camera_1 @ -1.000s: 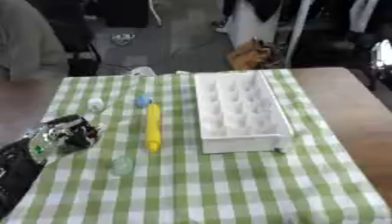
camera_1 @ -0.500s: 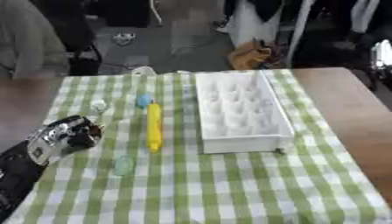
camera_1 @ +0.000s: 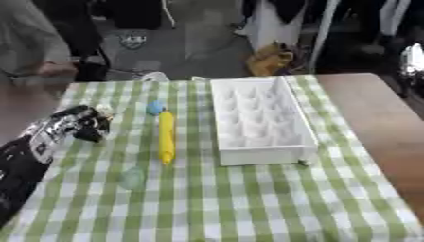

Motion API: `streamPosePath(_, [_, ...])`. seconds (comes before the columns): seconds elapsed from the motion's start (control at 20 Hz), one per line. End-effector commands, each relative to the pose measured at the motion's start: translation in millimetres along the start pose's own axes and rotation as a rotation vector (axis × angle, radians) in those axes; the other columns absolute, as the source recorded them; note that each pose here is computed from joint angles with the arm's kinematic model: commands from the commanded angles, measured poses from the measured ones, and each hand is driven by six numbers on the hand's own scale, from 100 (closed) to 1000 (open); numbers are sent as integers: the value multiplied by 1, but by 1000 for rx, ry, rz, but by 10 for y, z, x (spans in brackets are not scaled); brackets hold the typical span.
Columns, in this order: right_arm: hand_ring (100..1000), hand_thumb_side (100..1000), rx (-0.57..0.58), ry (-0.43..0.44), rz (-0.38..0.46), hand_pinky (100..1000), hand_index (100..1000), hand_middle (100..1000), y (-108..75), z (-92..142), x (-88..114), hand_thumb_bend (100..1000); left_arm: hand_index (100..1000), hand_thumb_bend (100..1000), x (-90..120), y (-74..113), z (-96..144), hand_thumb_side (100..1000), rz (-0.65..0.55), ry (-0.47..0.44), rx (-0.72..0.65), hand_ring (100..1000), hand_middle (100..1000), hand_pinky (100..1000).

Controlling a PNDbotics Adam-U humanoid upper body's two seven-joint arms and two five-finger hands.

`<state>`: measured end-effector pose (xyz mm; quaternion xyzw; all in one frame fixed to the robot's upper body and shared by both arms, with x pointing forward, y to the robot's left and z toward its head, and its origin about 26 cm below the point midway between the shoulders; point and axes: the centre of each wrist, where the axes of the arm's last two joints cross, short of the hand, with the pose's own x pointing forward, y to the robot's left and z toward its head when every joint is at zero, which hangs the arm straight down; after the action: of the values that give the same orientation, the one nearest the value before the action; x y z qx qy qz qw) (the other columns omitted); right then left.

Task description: Pick up objects on the table and place them in the box.

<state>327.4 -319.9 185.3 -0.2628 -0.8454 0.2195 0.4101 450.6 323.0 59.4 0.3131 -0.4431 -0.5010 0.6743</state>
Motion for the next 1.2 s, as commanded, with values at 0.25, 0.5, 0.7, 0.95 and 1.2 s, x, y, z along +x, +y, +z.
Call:
streamPosePath(0.25, [761, 467, -8, -27, 4, 723, 952, 778, -54, -66, 48, 182, 189, 100, 256, 257, -9, 259, 9, -85, 40, 292, 100, 545])
streamPosePath(0.5, [761, 467, -4, -29, -1, 723, 953, 778, -41, -69, 51, 182, 189, 100, 523, 244, -49, 259, -1, -154, 32, 291, 100, 544])
streamPosePath(0.7, [761, 467, -2, -30, -4, 723, 953, 778, -36, -72, 53, 183, 190, 100, 690, 231, -69, 259, -18, -193, 22, 291, 100, 544])
streamPosePath(0.95, [761, 467, 2, -33, -9, 723, 953, 778, -21, -79, 61, 184, 190, 100, 1045, 188, -100, 259, -55, -273, 6, 291, 100, 544])
streamPosePath(1.2, [760, 467, 5, -35, -13, 723, 952, 778, -11, -83, 64, 186, 188, 100, 1217, 159, -104, 260, -54, -322, 3, 289, 100, 541])
